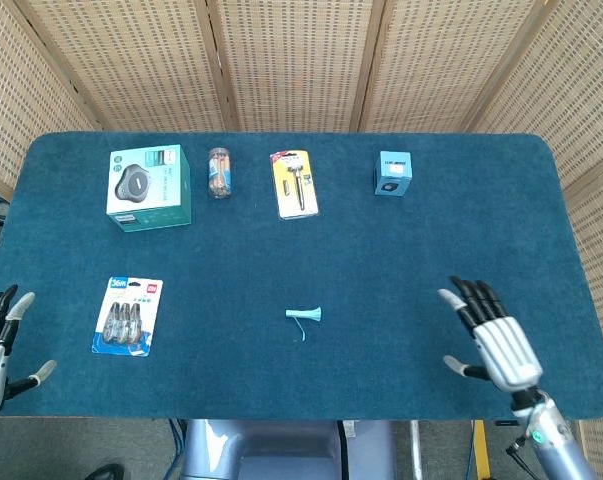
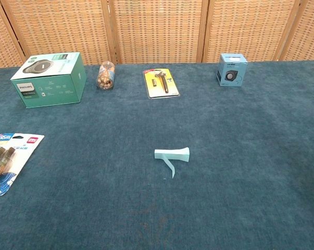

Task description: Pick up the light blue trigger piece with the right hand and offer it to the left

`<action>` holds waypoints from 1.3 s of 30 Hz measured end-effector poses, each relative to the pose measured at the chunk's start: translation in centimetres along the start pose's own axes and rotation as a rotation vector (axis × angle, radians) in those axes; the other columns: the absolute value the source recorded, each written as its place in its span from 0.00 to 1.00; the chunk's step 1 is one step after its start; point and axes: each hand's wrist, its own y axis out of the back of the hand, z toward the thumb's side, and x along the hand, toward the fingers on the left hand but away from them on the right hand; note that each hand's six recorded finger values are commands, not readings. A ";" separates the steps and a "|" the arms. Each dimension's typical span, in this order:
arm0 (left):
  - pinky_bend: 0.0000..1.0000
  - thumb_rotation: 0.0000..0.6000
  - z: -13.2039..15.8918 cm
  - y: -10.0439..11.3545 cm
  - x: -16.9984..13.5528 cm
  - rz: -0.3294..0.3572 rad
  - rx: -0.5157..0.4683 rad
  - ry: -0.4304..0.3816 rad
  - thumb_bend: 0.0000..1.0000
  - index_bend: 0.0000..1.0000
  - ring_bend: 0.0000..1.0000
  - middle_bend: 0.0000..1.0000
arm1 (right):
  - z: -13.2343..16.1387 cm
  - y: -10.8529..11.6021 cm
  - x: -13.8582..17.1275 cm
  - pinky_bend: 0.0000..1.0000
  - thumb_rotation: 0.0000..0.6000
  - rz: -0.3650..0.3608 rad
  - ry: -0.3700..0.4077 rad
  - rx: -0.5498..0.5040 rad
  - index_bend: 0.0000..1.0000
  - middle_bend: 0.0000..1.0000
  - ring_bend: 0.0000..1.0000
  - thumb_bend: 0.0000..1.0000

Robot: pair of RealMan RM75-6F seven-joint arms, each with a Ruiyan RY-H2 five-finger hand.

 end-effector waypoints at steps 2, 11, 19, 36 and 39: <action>0.00 1.00 0.1 -0.2 0.1 -0.006 0.005 0.004 0.07 0.00 0.00 0.00 | 0.9 -0.4 -1.8 0.00 1.00 0.036 0.039 -0.025 0.27 0.00 0.00 0.01; 0.00 1.00 0.2 -1.1 1.3 -0.037 0.015 0.024 0.08 0.00 0.00 0.00 | 5.9 -3.2 -9.8 0.00 1.00 0.160 0.144 -0.069 0.35 0.00 0.00 0.10; 0.00 1.00 0.0 -1.6 2.1 -0.060 0.025 0.036 0.08 0.00 0.00 0.00 | 8.1 -6.1 -14.2 0.00 1.00 0.238 0.098 -0.043 0.36 0.00 0.00 0.18; 0.00 1.00 -0.4 -2.3 2.9 -0.090 0.024 0.056 0.09 0.00 0.00 0.00 | 10.9 -11.8 -17.5 0.00 1.00 0.349 0.051 0.077 0.39 0.00 0.00 0.22; 0.00 1.00 -0.4 -2.3 2.9 -0.088 0.023 0.057 0.09 0.00 0.00 0.00 | 11.0 -12.4 -17.8 0.00 1.00 0.349 0.041 0.084 0.40 0.00 0.00 0.26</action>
